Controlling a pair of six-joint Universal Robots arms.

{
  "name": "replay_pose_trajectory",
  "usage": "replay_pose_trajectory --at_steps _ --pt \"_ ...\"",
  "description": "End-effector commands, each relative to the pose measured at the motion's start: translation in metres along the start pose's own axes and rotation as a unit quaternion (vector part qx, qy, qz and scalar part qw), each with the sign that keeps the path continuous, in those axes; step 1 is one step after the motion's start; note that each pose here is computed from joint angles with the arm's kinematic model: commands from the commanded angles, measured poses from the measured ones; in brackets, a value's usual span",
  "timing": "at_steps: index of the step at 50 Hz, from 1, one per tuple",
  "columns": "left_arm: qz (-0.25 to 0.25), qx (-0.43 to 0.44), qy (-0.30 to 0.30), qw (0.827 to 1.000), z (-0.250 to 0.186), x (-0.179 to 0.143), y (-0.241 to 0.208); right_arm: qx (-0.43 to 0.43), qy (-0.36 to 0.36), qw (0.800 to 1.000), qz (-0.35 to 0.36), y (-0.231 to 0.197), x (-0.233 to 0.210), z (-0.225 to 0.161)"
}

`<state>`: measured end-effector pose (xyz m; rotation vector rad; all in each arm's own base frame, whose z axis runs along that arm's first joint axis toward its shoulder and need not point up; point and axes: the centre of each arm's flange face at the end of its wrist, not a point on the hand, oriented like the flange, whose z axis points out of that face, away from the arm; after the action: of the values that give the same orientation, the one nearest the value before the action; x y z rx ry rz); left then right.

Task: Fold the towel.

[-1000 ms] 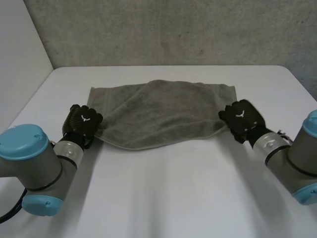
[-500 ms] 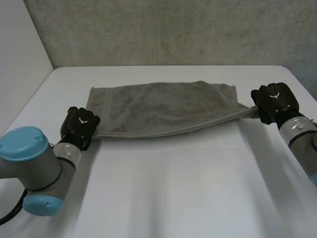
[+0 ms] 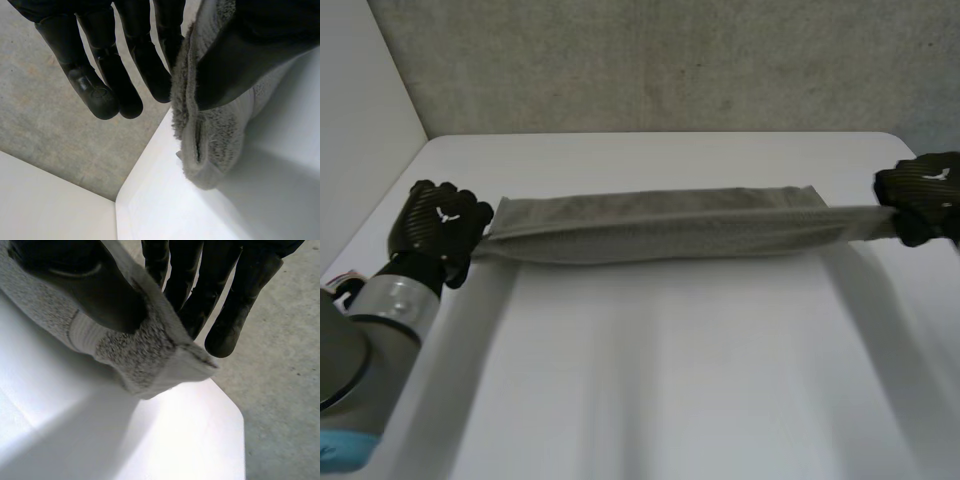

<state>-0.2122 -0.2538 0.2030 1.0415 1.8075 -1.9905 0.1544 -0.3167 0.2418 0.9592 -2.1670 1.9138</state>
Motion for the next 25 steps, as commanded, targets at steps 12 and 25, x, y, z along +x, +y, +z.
replay_pose_trajectory --at_steps 12,25 --pt "-0.008 0.016 0.031 0.999 -0.018 -0.023 -0.004 0.017 -0.049 0.999 -0.016 -0.012 0.033 -0.026" --pt "-0.022 -0.041 0.1 0.994 0.06 0.019 0.047 -0.049 -0.085 0.995 0.0 0.035 0.012 0.057"
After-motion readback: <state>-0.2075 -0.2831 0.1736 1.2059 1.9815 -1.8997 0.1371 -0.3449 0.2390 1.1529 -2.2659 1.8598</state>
